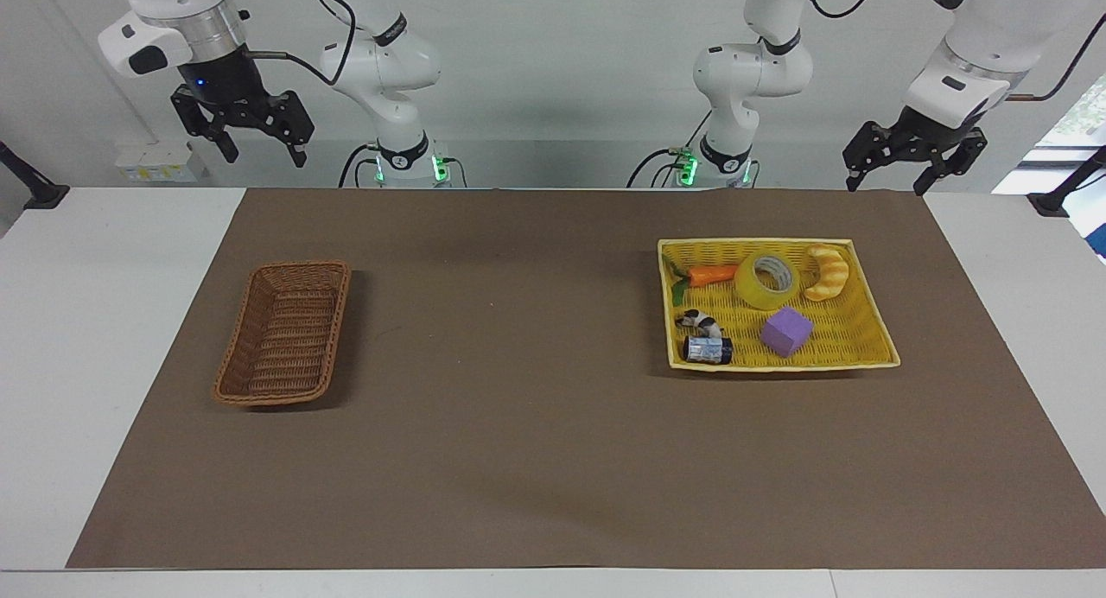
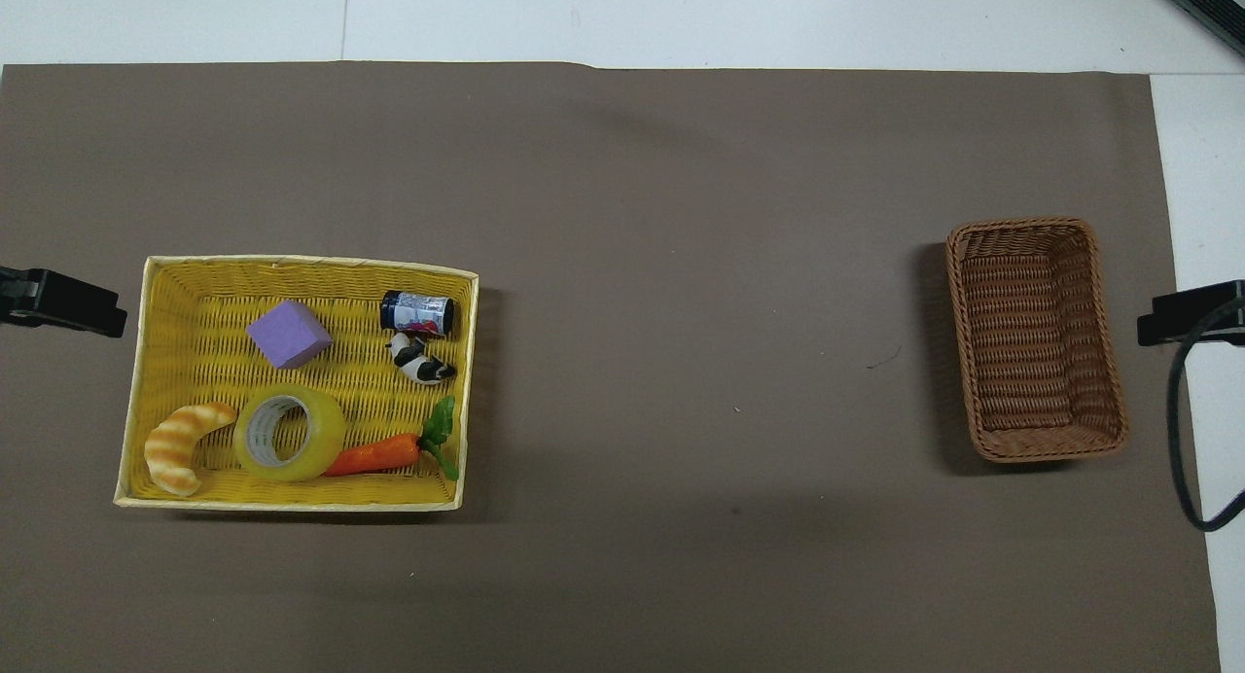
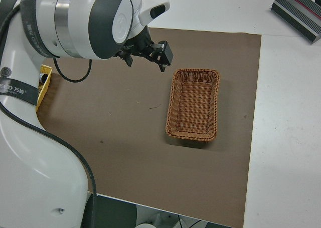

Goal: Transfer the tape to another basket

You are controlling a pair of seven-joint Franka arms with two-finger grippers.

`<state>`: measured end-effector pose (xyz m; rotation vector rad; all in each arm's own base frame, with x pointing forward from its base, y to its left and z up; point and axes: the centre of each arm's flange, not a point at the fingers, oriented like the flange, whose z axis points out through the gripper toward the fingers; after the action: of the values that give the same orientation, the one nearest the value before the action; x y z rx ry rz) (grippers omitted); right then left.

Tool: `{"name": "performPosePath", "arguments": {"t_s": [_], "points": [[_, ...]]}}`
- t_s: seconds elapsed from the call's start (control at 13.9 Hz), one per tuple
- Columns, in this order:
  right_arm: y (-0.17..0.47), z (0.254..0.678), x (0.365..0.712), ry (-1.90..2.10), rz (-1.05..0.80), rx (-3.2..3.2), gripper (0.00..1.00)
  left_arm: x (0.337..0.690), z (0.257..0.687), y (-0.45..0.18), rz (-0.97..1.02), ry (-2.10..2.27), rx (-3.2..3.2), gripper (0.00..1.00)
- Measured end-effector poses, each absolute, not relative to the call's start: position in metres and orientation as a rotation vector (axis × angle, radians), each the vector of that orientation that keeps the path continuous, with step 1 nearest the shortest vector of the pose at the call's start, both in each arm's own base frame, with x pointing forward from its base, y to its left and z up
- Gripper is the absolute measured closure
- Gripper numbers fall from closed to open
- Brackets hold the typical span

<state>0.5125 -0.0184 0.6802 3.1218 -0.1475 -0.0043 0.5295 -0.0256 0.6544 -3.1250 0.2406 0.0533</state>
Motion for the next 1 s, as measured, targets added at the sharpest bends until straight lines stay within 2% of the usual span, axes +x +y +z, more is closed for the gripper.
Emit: {"name": "performPosePath", "arguments": {"t_s": [1.0], "points": [[-0.0184,0.6802,0.5125,-0.147,-0.004,3.122,0.00,0.5347,0.6440,-0.0217,0.026,0.218,-3.133,0.00]]}}
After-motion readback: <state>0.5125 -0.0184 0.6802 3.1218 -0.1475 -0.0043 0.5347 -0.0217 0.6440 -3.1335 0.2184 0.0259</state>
